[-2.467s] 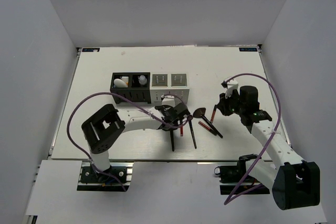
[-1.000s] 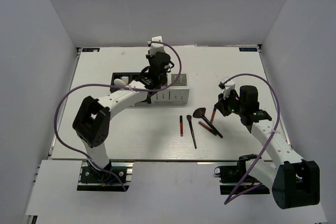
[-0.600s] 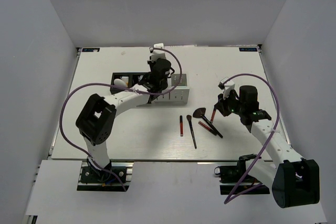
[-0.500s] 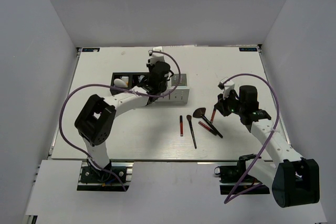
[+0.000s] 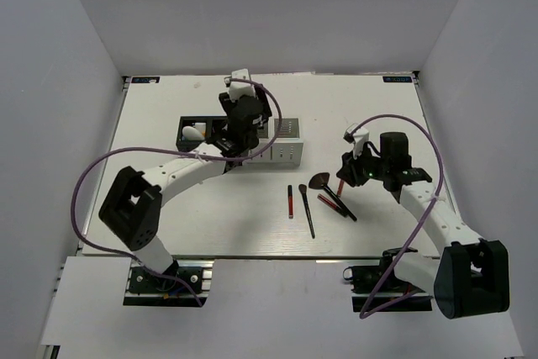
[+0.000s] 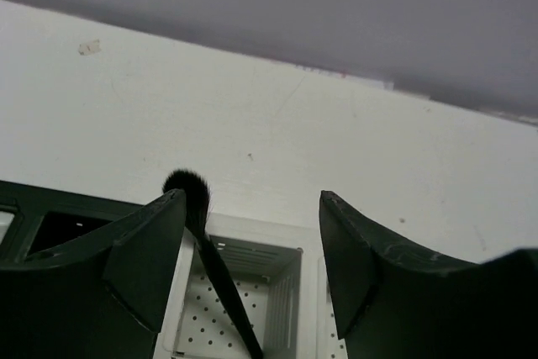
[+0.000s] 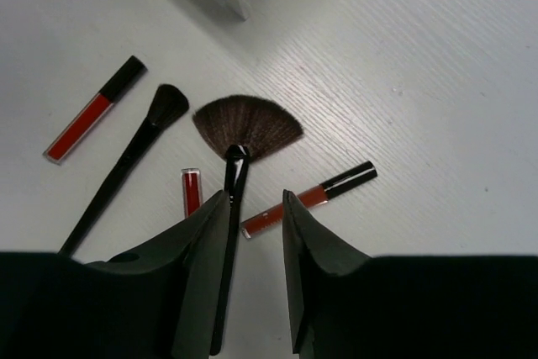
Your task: Organize the makeup
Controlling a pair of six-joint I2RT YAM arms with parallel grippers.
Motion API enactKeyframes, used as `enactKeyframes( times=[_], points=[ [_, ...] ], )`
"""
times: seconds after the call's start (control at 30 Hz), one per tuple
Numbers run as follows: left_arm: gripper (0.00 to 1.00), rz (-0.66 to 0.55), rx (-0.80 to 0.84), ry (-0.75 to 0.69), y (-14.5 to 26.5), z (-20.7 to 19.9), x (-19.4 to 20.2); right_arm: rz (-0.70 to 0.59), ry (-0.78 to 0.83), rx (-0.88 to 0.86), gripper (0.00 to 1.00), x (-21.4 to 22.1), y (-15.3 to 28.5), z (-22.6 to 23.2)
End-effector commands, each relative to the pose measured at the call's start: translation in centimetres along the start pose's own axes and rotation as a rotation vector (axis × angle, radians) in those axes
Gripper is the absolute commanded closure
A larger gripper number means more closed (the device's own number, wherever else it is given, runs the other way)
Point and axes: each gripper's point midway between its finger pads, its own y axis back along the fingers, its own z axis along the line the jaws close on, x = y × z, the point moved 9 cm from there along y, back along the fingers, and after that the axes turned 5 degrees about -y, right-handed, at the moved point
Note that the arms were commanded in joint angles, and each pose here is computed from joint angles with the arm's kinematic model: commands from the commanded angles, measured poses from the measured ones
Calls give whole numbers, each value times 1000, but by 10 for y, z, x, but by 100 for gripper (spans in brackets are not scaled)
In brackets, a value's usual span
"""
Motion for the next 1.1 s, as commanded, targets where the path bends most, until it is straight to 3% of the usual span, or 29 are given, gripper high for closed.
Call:
enactKeyframes(
  times=[0.0,0.13,0.17,0.2,0.23,0.33,0.37,0.4,0.6,0.83,1.07],
  points=[
    [24,-121,69,120,22,-3,-71,16,39,-128,62,-10,0,7],
    [14,-59,158,141,44,4,-100,110,19,-188,59,-3,-9,5],
    [12,25,174,111,53,9,-91,127,15,-189,58,-1,-10,4],
    [8,53,222,169,65,14,-99,151,19,-200,57,2,-11,4],
    [6,124,217,138,74,23,-82,171,13,-214,53,5,-13,4],
    [2,188,269,183,111,44,-72,217,1,-233,50,12,-18,6],
    [2,245,260,173,119,55,-49,225,1,-239,50,12,-19,7],
    [2,240,295,243,136,64,-54,233,2,-241,50,12,-21,7],
    [2,382,277,363,178,107,6,333,-15,-281,46,15,-35,9],
    [2,551,252,390,183,108,47,382,3,-176,43,11,-50,0],
    [2,563,235,374,186,115,56,437,24,-138,43,17,-65,-3]
  ],
)
